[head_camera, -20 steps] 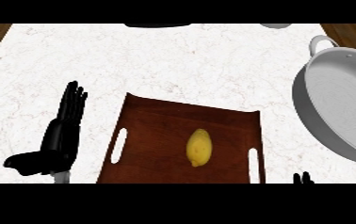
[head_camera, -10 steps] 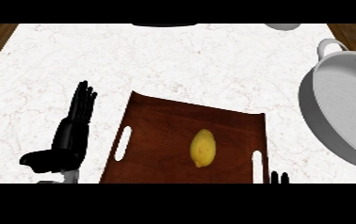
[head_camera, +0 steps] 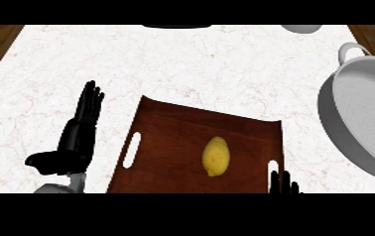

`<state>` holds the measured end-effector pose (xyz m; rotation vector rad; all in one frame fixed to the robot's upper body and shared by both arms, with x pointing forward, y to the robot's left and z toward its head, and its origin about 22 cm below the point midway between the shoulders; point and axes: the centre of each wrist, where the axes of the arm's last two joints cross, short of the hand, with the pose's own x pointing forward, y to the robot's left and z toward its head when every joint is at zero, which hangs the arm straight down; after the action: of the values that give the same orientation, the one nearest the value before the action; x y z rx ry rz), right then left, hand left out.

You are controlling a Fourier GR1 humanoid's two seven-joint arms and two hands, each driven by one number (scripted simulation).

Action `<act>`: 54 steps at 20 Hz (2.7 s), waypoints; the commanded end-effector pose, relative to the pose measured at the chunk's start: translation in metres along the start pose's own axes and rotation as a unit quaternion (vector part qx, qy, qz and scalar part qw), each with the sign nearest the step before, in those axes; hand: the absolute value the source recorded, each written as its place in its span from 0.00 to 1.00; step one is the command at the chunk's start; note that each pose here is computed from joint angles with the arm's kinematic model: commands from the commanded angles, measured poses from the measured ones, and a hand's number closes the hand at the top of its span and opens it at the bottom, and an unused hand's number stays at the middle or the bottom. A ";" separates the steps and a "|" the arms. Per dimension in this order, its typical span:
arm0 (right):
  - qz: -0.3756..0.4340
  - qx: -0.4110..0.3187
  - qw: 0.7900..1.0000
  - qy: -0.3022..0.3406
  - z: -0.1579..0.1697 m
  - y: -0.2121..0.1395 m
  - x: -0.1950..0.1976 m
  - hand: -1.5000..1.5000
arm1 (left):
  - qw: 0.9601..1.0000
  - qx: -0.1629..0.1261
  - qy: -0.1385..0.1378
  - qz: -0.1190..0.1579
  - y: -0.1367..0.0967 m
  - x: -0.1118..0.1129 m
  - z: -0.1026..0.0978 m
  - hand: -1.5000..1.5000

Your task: Pick the lemon from the tray and place it in the pot

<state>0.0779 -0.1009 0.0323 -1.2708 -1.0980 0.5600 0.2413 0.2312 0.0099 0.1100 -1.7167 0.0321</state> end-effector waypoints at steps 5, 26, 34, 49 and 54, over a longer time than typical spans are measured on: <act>-0.021 0.010 0.995 0.093 -0.011 0.003 0.045 0.00 | 1.000 -0.003 0.000 0.001 -0.004 0.006 -0.009 0.50; 0.020 -0.091 0.990 0.108 -0.097 0.028 0.065 1.00 | 1.000 -0.004 0.000 0.008 -0.007 0.004 -0.007 0.50; 0.002 -0.071 0.944 0.322 -0.207 0.005 0.006 1.00 | 1.000 -0.003 -0.021 0.008 -0.008 0.007 -0.004 0.50; 0.112 -0.251 0.844 0.461 -0.387 -0.119 -0.018 1.00 | 0.997 -0.068 -0.028 0.013 -0.032 0.013 -0.010 0.50; 0.140 -0.280 0.798 0.515 -0.413 -0.142 -0.015 1.00 | 0.997 -0.074 -0.021 0.018 -0.041 0.009 -0.009 0.50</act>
<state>0.3871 -0.3359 0.1678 -1.9096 -0.3472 -0.1333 0.2518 0.1969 0.0204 -0.0162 -1.7628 -0.0671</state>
